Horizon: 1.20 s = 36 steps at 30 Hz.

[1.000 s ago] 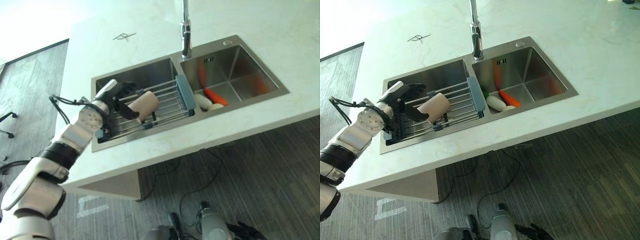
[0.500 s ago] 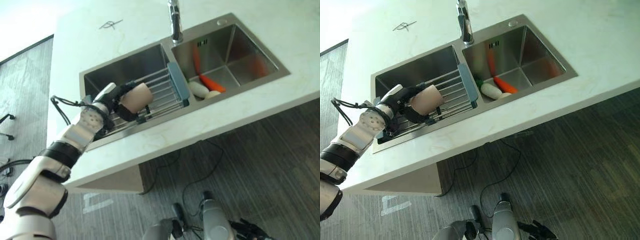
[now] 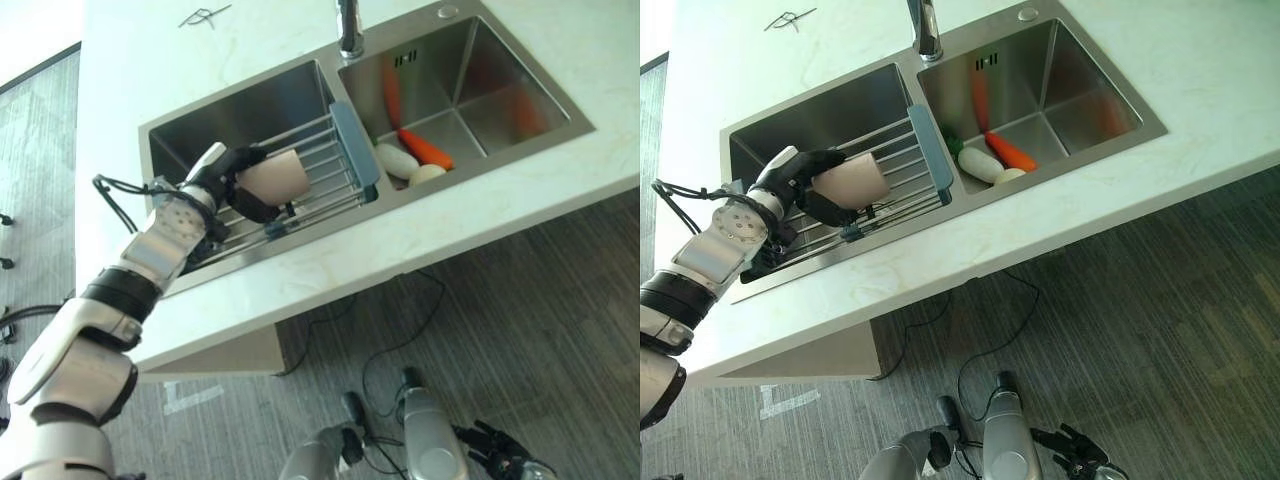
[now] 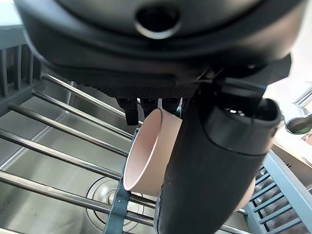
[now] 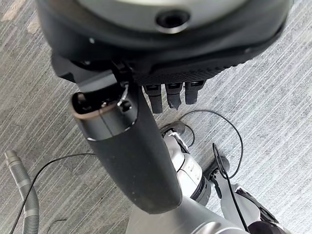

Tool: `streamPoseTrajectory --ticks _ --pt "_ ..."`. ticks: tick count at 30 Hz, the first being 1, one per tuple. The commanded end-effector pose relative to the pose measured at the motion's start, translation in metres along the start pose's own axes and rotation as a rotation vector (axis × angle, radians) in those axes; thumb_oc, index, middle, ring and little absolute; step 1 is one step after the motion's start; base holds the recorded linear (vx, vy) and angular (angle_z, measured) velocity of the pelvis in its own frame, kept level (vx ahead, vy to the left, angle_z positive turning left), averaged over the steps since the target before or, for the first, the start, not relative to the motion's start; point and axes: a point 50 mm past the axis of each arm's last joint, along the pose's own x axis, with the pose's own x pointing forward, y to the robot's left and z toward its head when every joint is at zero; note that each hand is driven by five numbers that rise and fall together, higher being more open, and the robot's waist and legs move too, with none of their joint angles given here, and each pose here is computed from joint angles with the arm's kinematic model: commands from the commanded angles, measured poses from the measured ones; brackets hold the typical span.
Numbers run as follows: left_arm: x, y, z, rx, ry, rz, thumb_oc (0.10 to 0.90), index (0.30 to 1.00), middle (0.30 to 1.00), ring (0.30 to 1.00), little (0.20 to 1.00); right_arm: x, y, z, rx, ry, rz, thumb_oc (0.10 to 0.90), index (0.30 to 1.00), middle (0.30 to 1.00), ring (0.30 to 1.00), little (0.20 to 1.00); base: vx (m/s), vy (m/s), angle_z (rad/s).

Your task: Place the dishes in the dishwasher.

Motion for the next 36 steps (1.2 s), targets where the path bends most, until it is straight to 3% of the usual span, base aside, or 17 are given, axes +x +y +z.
streamPoseTrajectory --ticks 1,19,21,23,31,36 --pt "0.0 0.059 0.044 -0.043 -0.113 0.216 0.8 0.9 0.9 0.9 0.9 -0.004 -0.012 -0.002 -0.001 -0.003 -0.019 0.8 0.9 0.9 0.9 0.9 -0.05 0.004 0.0" --pt "0.003 0.061 0.058 0.334 -0.033 0.105 0.8 0.9 0.9 0.9 0.9 -0.003 -0.013 0.02 -0.012 -0.043 -0.018 0.8 0.9 0.9 0.9 0.9 0.0 0.007 -0.03" --pt "0.003 0.06 0.059 0.385 -0.018 0.077 0.536 0.505 0.505 0.505 0.505 -0.003 -0.015 0.021 -0.015 -0.045 -0.021 0.8 0.9 0.9 0.9 0.9 0.0 0.01 -0.03" --pt "0.003 0.056 0.062 0.46 -0.002 0.042 0.4 0.3 0.3 0.3 0.3 -0.003 -0.016 0.024 -0.015 -0.05 -0.022 0.8 0.9 0.9 0.9 0.9 0.0 0.0 0.0" --pt "0.003 0.049 0.072 0.598 -0.011 -0.037 0.4 0.3 0.3 0.3 0.3 -0.003 -0.017 0.033 -0.021 -0.068 -0.028 0.8 0.9 0.9 0.9 0.9 -0.01 0.014 -0.03" --pt "0.001 0.05 0.085 0.637 -0.079 -0.005 0.4 0.3 0.3 0.3 0.3 -0.003 -0.018 0.03 -0.014 -0.062 -0.032 0.8 0.9 0.9 0.9 0.9 0.0 0.0 0.0"
